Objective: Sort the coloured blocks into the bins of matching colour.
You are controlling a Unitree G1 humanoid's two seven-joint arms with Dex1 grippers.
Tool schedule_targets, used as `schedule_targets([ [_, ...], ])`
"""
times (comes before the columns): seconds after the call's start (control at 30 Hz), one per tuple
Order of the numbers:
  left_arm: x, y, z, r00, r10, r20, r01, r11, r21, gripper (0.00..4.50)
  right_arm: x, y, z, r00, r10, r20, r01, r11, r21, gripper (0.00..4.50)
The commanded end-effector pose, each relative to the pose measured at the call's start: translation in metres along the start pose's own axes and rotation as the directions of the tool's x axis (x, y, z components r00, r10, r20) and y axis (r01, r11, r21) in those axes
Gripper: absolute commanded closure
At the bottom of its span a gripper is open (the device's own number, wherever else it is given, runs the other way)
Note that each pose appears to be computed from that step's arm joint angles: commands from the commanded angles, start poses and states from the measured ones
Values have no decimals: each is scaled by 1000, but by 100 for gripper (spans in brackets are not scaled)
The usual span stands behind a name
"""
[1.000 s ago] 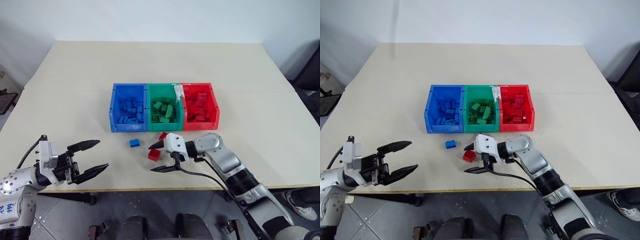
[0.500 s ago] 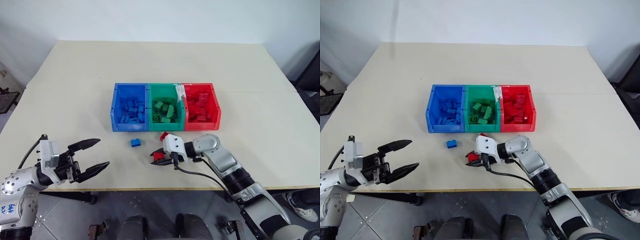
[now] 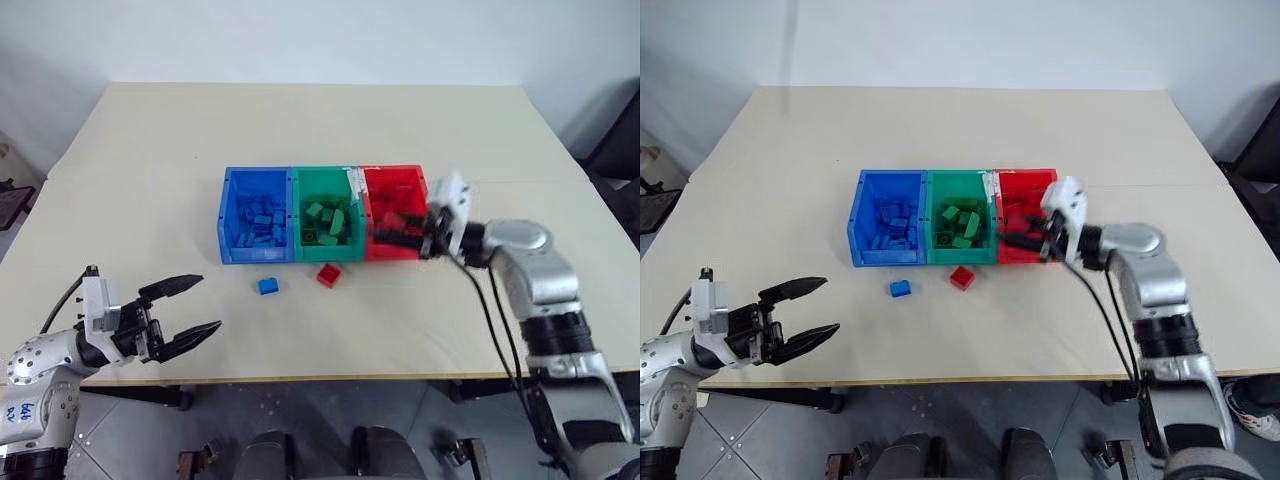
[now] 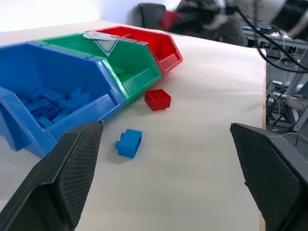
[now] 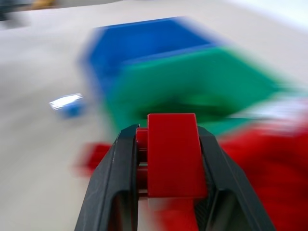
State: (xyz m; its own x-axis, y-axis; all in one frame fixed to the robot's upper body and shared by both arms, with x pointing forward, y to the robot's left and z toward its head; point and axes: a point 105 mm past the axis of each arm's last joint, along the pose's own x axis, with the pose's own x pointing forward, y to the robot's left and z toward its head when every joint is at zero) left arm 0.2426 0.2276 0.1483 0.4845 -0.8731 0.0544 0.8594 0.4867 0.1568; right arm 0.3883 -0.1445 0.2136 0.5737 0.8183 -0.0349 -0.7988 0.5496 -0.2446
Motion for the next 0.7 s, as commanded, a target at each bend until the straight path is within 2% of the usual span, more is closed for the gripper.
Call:
schedule_targets([
  [0.03, 5, 1, 1, 1000, -19, 22, 18, 1000, 16, 0, -1, -34, 5, 987, -162, 21, 162, 987, -11, 253],
  [0.1, 6, 2, 1, 999, -21, 24, 21, 1000, 18, 0, 2, -38, 2, 984, -176, 10, 176, 984, -26, 191],
  [0.27, 8, 4, 1, 999, -24, 28, 23, 999, 24, 0, 0, -30, 7, 995, -96, 30, 98, 993, -68, 18],
  [0.3, 8, 4, 1, 999, -25, 29, 24, 999, 24, 0, -3, -27, 8, 997, -76, 27, 78, 994, -72, 6],
  [0.47, 9, 2, 1, 999, -25, 34, 24, 999, 22, 0, -25, -5, 2, 996, 79, -36, -82, 991, -102, 6],
  [0.57, 9, 3, 0, 999, -26, 34, 25, 999, 19, 0, -46, 19, -15, 964, 219, -153, -236, 966, -106, 6],
  [0.7, 9, 4, -1, 999, -33, 33, 33, 999, 18, 0, -76, 33, -44, 897, 283, -339, -329, 941, -85, 6],
])
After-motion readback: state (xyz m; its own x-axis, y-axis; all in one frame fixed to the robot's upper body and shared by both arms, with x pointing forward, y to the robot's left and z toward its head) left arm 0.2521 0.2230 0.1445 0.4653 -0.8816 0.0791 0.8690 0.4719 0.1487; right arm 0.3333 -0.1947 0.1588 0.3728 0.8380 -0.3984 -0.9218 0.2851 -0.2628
